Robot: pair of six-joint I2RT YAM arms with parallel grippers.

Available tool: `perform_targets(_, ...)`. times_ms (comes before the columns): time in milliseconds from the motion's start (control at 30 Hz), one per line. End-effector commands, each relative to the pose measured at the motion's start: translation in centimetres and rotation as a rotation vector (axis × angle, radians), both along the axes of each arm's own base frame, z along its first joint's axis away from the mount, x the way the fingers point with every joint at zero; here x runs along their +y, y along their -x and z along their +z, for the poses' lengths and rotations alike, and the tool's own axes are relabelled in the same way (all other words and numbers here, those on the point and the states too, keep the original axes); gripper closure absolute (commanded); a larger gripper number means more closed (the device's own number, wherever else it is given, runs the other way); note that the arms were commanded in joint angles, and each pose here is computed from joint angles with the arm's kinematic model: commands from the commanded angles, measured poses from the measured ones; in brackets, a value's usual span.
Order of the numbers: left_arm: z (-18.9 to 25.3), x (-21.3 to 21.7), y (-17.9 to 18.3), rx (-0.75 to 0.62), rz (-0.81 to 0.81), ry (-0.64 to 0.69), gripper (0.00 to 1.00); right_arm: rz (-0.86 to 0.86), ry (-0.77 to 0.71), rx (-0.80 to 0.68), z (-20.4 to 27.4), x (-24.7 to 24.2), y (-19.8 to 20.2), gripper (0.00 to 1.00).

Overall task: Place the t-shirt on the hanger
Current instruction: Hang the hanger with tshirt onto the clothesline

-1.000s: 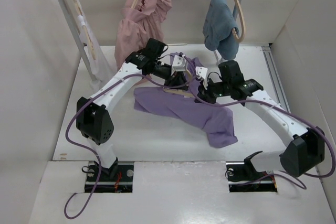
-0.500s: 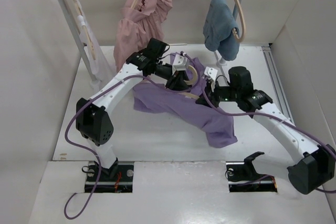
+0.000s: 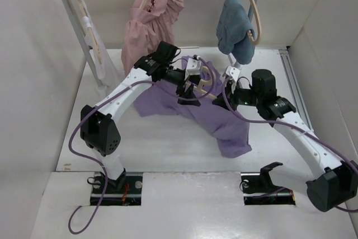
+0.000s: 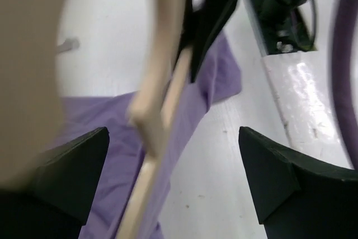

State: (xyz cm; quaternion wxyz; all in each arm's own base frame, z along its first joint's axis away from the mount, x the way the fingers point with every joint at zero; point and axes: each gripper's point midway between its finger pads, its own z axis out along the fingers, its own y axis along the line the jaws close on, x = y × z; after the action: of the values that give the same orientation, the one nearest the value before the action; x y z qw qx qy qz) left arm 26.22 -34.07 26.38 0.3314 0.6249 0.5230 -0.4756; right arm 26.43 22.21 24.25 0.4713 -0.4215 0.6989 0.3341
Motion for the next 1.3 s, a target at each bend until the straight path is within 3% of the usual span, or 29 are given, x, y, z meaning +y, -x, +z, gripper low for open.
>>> perform_targets(0, 2.9, 0.9, -1.3, -0.09, 0.136, -0.006, 0.0, 0.017, -0.049, -0.153, 3.7, 0.1, -0.1, 1.0)
perform_targets(200, 3.2, 2.5, -5.3, -0.199, 0.416, -0.052, 0.0, -0.057, -0.015, -0.181, 4.1, -1.4, -0.8, 1.0)
perform_targets(367, 3.3, 2.7, -5.2, -0.169, 0.442, -0.068, 0.0, -0.143, 0.013, -0.172, 3.6, -2.4, -2.1, 1.0)
perform_targets(533, 6.6, 3.9, -6.0, -0.226, 0.564, -0.032, 0.0, -0.333, 0.062, -0.197, 4.4, -5.0, -4.0, 1.0)
perform_targets(700, 9.4, 5.9, -7.6, -0.23, 0.761, 0.006, 0.0, -0.478, 0.022, -0.243, 8.2, -6.6, -5.1, 1.0)
perform_targets(900, 13.6, 7.3, -6.7, -0.257, 0.854, 0.153, 0.0, -0.6, 0.028, -0.279, 10.8, -7.0, -6.5, 1.0)
perform_targets(1100, 12.7, 10.2, -7.4, -0.248, 1.045, 0.132, 0.0, -0.68, -0.028, -0.335, 16.7, -6.1, -8.6, 1.0)
perform_targets(1267, 11.1, 11.2, -7.3, -0.239, 1.085, 0.088, 0.0, -0.738, -0.113, -0.412, 22.8, -4.8, -11.0, 1.0)
